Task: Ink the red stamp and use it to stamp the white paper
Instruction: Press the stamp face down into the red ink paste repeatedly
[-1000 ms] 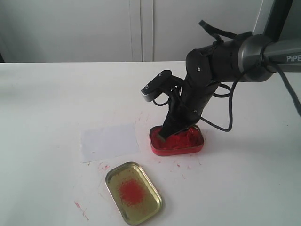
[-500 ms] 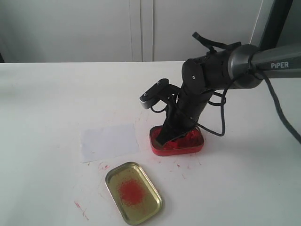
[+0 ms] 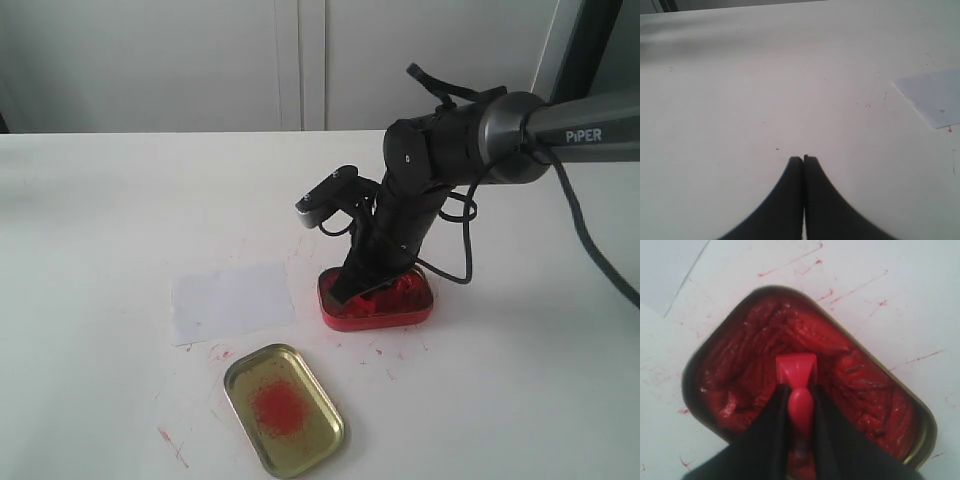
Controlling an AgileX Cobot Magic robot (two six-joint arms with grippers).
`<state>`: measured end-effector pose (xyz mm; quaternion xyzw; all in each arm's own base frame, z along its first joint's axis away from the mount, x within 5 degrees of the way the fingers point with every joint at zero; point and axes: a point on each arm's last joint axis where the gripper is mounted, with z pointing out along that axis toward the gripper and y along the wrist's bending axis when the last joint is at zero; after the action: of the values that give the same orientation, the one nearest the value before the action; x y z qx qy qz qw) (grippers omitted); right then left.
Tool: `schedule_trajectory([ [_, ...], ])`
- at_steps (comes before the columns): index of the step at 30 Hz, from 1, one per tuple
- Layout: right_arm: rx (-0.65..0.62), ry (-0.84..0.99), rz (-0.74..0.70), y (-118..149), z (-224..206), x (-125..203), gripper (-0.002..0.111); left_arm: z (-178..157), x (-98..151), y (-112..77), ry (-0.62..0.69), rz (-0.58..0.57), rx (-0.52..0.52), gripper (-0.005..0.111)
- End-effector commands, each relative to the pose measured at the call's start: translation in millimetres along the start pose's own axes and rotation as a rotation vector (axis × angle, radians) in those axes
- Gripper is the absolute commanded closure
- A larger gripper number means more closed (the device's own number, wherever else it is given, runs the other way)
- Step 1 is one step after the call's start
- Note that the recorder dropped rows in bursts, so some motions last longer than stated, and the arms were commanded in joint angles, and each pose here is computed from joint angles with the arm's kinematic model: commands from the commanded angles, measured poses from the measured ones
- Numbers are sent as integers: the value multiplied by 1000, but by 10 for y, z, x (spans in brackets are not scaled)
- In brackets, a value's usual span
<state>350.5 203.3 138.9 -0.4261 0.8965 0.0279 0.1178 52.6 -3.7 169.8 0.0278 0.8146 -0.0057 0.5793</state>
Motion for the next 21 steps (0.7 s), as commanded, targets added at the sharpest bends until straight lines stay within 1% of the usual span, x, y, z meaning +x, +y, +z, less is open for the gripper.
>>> schedule_trajectory([
  [1,-67,173,4,37,388,234,108,2,8,-1,-4,-5,1,107],
  [10,-71,183,6,40,404,244,108,2,8,-1,-4,-5,1,107],
  [15,-63,105,69,39,237,160,108,2,8,-1,-4,-5,1,107],
  [21,-53,16,92,39,-44,75,108,2,8,-1,-4,-5,1,107],
])
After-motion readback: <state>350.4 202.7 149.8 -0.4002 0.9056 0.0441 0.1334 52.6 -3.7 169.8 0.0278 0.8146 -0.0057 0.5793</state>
